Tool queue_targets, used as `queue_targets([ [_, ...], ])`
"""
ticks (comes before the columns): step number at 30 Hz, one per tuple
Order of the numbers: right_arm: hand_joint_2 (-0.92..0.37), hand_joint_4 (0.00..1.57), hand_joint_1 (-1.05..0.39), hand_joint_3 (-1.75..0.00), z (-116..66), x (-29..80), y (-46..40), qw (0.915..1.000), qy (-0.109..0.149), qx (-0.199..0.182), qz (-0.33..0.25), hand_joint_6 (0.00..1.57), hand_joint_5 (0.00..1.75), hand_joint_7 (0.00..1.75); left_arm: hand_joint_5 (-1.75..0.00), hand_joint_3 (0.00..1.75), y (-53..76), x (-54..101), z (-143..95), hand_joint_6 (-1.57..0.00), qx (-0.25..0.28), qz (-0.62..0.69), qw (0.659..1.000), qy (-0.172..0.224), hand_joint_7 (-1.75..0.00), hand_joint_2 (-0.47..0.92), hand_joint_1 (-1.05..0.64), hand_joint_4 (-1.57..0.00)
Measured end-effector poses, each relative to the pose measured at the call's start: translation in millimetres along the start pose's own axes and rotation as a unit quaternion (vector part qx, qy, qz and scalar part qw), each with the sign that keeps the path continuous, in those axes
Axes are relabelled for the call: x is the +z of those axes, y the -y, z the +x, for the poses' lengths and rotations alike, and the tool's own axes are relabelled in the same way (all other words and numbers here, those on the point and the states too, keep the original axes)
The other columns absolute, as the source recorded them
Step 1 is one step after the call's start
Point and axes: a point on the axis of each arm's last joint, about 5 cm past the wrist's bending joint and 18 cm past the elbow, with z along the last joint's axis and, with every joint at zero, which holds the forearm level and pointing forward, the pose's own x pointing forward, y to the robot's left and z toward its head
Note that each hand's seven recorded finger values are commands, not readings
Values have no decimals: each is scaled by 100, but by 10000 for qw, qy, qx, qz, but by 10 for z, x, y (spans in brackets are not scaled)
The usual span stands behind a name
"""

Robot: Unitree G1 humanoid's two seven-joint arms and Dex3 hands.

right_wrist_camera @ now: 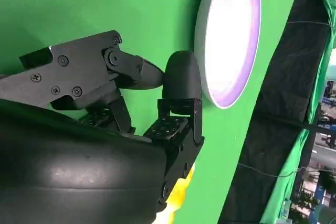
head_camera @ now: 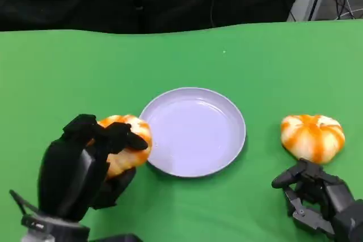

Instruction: Grasp the bread from the table and place it into the plate.

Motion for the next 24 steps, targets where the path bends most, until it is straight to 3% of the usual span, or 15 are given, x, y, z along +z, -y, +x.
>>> queue_targets([
  [4,-81,69,-16,-69,0,1,0,10000,12,-3,2,75,175,125,-174,118,81,-8,48,-86,-23,-116,9999,114,-128,40,-9,-81],
  [8,-81,69,-17,-69,0,-1,-2,10000,12,-6,6,75,175,125,-172,115,157,7,122,-88,-88,-243,9993,258,-125,40,-8,-82],
  [15,-81,68,-17,-69,-2,-1,-7,10000,14,-22,20,74,175,126,-174,123,310,69,293,-85,-155,-441,9976,519,-132,40,-10,-81],
  [19,-81,69,-17,-69,0,2,-20,10000,25,-38,20,74,175,126,-175,116,382,99,372,-76,-250,-515,9966,588,-144,44,-9,-77],
  [24,-81,68,-16,-68,0,3,-26,10000,27,-58,19,74,175,126,-175,108,421,145,480,-75,-556,-567,9950,609,-144,48,-5,-76],
])
